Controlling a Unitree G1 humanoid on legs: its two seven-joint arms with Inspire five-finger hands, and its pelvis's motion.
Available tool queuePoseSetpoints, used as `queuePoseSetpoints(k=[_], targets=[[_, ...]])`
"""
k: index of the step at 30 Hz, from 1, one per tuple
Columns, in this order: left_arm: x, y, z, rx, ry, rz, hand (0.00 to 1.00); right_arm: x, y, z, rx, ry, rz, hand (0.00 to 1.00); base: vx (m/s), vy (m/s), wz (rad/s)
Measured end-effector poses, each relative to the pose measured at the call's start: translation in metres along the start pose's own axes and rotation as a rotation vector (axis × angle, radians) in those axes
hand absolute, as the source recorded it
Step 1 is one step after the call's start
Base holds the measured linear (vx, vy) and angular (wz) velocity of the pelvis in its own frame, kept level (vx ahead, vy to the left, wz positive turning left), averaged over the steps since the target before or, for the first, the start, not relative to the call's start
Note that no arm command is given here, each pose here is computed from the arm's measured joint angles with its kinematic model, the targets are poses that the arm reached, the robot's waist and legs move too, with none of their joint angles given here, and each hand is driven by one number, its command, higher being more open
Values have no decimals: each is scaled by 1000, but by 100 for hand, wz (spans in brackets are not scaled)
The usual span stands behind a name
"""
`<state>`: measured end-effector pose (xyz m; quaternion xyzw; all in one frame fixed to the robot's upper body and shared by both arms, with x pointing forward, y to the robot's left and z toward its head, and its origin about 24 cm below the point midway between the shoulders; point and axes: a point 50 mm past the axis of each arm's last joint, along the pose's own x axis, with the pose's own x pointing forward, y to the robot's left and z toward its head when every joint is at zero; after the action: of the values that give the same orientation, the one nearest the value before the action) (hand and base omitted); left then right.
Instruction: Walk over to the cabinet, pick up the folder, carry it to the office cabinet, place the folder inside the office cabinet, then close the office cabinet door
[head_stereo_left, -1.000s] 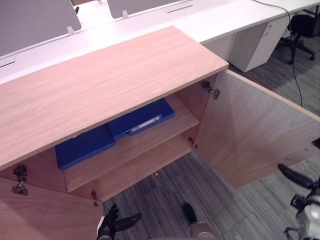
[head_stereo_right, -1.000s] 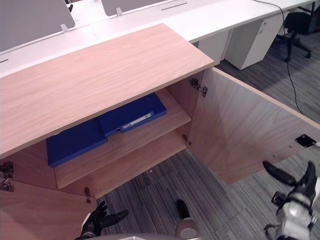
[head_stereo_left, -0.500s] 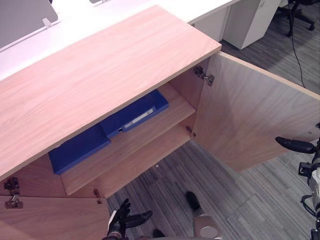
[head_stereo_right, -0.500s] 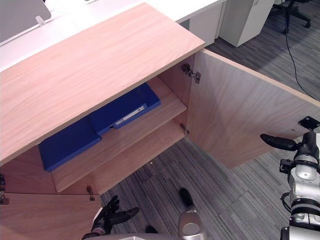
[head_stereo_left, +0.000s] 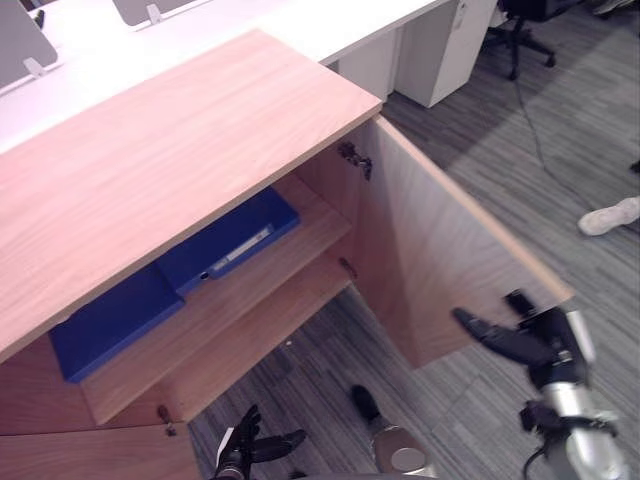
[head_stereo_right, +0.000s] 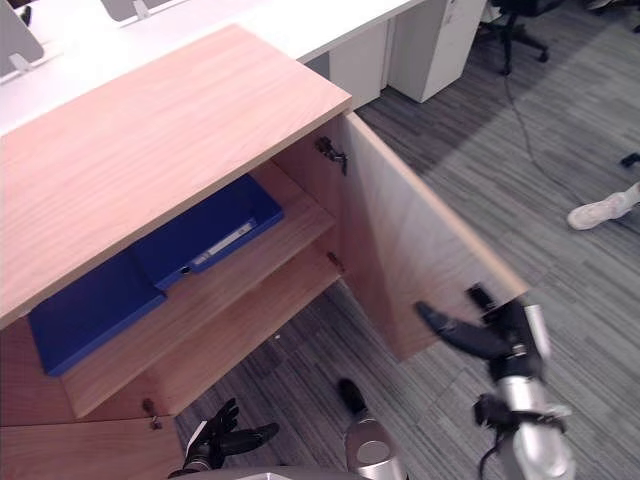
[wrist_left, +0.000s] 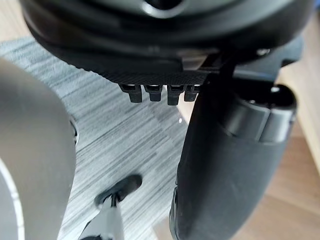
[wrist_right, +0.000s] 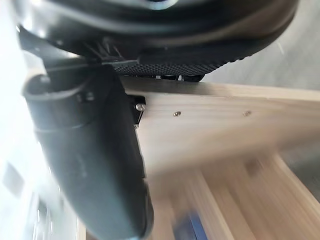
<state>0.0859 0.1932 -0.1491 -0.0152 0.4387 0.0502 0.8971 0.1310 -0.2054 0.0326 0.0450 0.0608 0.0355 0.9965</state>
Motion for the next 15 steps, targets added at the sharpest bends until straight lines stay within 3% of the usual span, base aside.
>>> queuePoseSetpoints(k=[2,4,6,9,12,15], targets=[[4,1,4,9,2,-1,100,-1,37,-9,39,48,240,100,-132,-86,10],[7,-1,9,14,-11,-7,100,8,61,-8,65,35,370,100,-122,-59,49],[9,-4,15,32,-32,-19,100,28,88,7,60,-62,543,100,-123,-56,93],[11,-2,20,44,-43,-15,100,66,115,25,7,-205,662,100,-91,-30,100],[13,-3,29,44,-77,-8,100,108,131,33,-67,-258,612,100,-69,-2,99],[14,-3,35,30,-100,6,100,147,116,30,-215,-240,405,100,-11,12,137]])
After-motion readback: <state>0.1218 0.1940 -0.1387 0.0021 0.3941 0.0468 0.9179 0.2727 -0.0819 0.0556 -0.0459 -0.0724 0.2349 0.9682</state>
